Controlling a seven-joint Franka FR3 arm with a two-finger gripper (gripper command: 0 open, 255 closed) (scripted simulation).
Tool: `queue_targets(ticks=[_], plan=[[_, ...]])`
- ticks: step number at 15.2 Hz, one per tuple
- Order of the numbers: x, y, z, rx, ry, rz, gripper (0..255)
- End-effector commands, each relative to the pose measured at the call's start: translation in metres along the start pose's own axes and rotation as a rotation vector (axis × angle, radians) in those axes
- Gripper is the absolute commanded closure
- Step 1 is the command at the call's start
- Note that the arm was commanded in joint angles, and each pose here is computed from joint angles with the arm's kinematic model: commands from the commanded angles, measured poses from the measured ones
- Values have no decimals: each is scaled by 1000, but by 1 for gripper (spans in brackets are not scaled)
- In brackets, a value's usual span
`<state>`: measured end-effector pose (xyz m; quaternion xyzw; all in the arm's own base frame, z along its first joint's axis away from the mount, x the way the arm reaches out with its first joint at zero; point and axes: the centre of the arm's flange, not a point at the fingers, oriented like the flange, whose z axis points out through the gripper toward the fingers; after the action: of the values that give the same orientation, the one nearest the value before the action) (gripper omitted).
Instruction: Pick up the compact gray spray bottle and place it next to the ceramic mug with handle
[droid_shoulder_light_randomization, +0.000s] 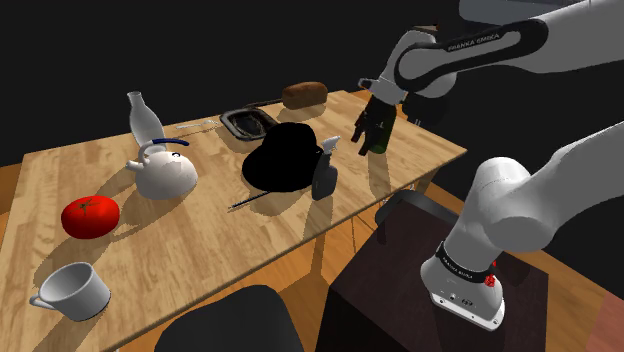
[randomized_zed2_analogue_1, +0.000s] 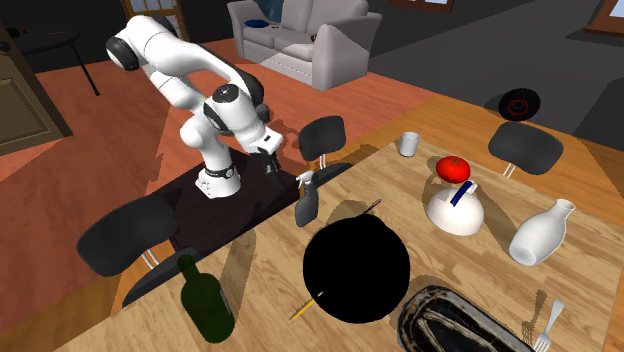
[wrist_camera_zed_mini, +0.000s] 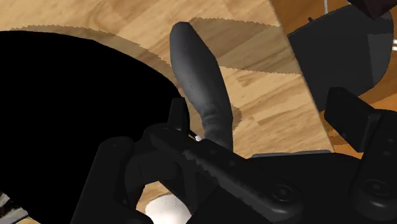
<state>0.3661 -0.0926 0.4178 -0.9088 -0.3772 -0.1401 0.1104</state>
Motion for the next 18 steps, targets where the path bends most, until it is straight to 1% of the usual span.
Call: queue_targets(ticks=[1,6,7,14,18], plan=[[-1,18,24,34,43,-145,0],[10,63,82,129,149,-468,0],[14,69,92,144,165,-517,0],[18,63,128,144,165,-517,0],[19,62,131,144,165,-517,0]])
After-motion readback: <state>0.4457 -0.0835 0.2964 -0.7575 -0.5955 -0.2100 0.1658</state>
